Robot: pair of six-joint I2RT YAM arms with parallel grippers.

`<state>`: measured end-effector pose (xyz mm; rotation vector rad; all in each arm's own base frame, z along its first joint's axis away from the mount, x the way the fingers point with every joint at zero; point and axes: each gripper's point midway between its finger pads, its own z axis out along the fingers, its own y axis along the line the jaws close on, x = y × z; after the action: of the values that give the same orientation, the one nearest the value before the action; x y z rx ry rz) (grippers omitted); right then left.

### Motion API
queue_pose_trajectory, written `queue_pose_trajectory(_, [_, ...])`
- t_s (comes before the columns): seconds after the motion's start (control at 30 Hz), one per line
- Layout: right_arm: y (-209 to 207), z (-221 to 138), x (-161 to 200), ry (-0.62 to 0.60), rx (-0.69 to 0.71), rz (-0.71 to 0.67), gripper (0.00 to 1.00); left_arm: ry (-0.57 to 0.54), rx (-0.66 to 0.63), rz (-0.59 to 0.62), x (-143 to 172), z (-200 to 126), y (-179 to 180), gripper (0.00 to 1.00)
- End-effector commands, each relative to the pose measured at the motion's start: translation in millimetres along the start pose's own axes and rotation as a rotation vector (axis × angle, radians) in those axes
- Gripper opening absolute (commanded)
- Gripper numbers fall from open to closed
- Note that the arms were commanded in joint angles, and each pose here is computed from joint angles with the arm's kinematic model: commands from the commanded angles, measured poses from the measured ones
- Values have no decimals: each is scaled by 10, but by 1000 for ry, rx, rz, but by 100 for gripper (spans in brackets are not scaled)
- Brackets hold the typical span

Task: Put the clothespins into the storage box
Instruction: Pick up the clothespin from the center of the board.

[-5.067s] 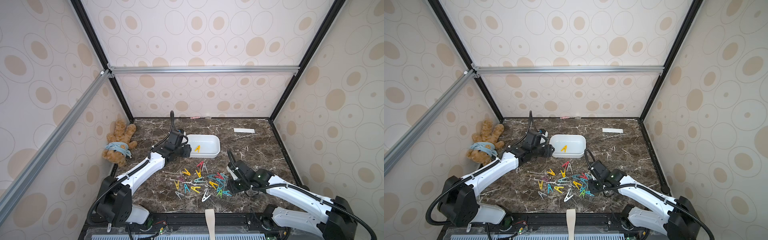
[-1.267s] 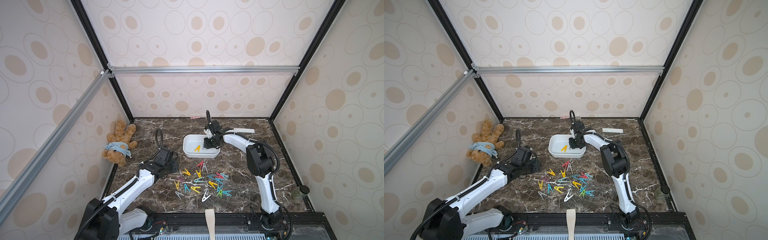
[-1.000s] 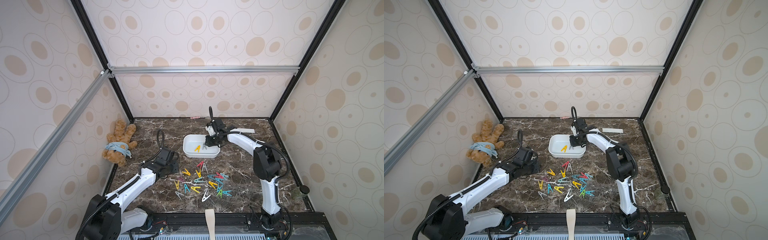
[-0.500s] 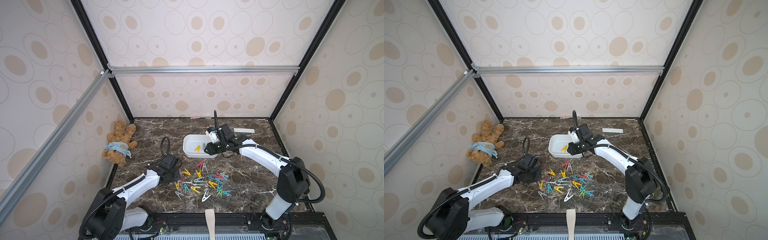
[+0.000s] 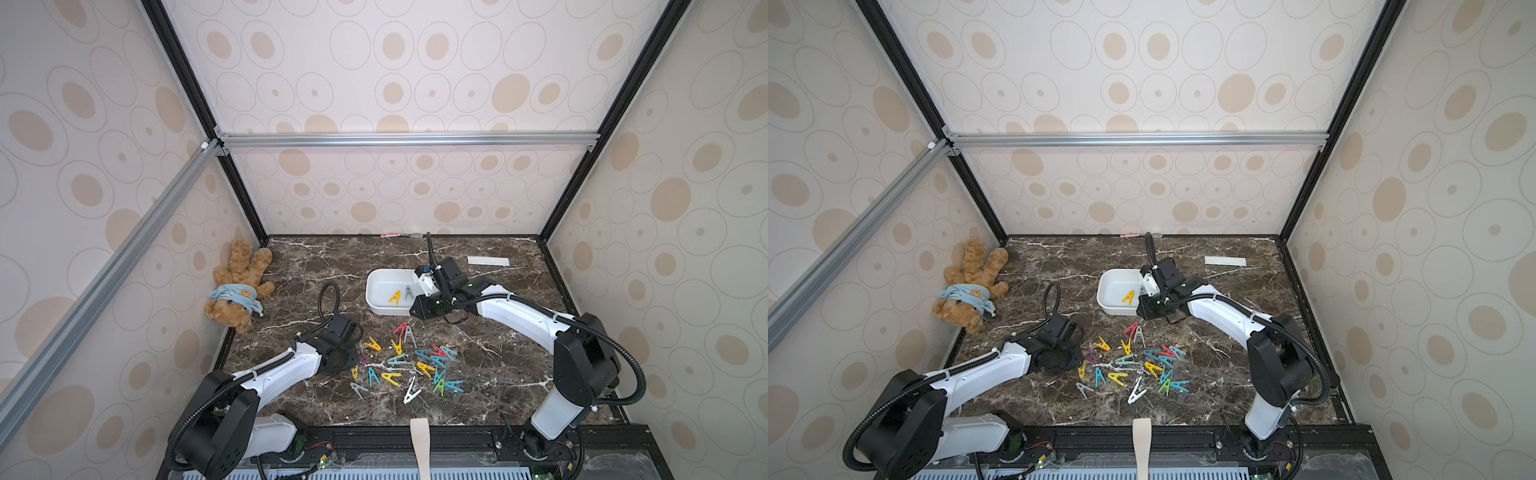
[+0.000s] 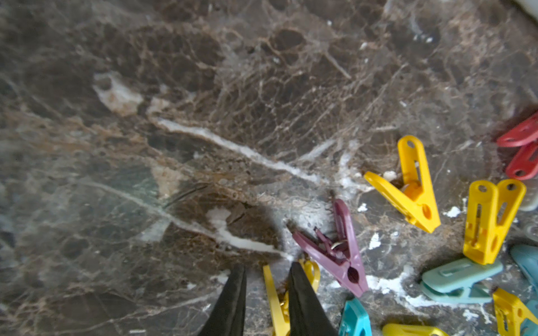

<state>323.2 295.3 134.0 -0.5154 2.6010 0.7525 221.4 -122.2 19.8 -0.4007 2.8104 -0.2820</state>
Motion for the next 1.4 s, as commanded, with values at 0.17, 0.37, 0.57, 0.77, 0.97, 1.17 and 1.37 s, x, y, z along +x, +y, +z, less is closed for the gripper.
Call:
queue_pose_trajectory(0.17, [46,-52,-20,-16,-17,-15,22,33,-15,-13,84,62,22,19])
queue_pose_trajectory(0.37, [68,-35,-7,-10,-33,-12,22,55,-19,-10,145,104,45,18])
queue_pose_trajectory(0.57, [64,-39,4,-11,-34,-11,21,67,-32,5,155,102,53,17])
queue_pose_trajectory(0.77, [71,-51,-9,-18,-36,-14,21,95,-54,22,223,103,96,16])
queue_pose_trajectory(0.97, [63,-67,12,-19,-32,-14,21,101,-64,35,231,99,75,17])
queue_pose_trajectory(1.17, [60,-89,27,-21,-29,-16,21,101,-72,37,257,89,78,15])
queue_pose_trajectory(1.37, [49,-93,41,-23,-25,-14,21,92,-73,42,250,79,67,9])
